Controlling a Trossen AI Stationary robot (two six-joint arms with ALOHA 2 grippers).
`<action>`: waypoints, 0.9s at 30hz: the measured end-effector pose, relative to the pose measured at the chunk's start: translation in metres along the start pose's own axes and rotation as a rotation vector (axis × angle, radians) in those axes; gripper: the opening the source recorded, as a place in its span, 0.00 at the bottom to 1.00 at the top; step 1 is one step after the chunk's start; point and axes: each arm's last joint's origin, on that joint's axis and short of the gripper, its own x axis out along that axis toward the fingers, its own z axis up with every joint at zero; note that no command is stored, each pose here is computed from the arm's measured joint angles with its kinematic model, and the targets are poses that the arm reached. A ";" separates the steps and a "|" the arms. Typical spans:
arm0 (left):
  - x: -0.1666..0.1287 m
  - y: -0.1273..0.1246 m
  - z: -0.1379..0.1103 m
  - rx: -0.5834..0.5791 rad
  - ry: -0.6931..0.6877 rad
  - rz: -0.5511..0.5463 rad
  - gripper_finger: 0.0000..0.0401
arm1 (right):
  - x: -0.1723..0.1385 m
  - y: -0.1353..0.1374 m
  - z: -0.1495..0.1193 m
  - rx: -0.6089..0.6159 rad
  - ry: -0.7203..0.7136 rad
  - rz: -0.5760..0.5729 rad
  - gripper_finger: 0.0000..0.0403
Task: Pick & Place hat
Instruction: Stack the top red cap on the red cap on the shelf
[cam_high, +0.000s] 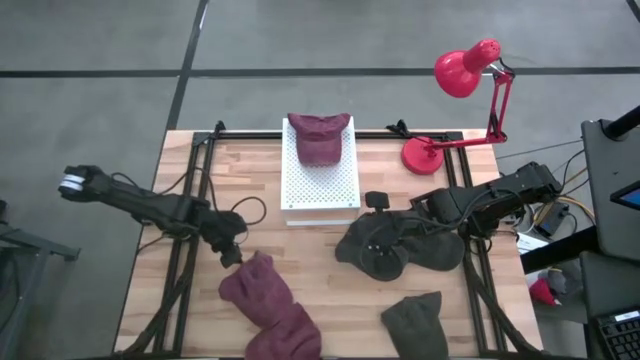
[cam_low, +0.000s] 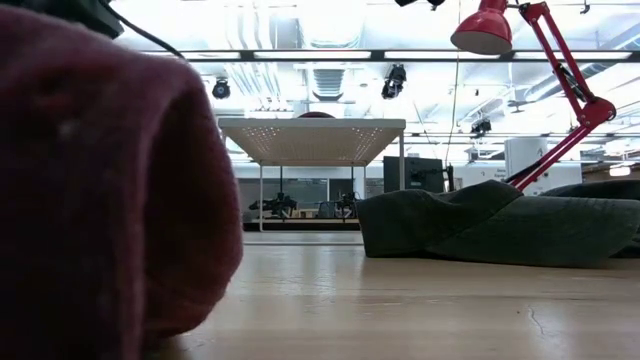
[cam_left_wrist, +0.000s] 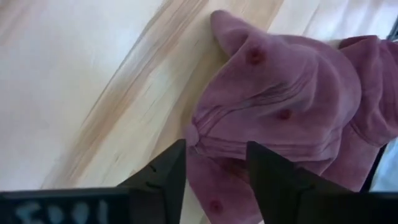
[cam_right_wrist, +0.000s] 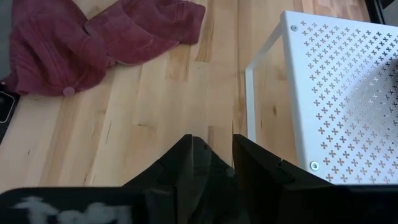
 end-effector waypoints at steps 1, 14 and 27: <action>0.001 0.000 0.000 -0.008 0.009 0.003 0.42 | 0.000 0.000 0.000 0.000 0.000 0.000 0.28; 0.024 0.015 -0.007 -0.140 0.182 0.041 0.44 | 0.000 0.000 0.000 -0.007 0.000 0.000 0.23; 0.041 0.003 -0.010 -0.118 0.237 0.002 0.44 | 0.000 0.000 0.000 -0.010 0.001 -0.001 0.27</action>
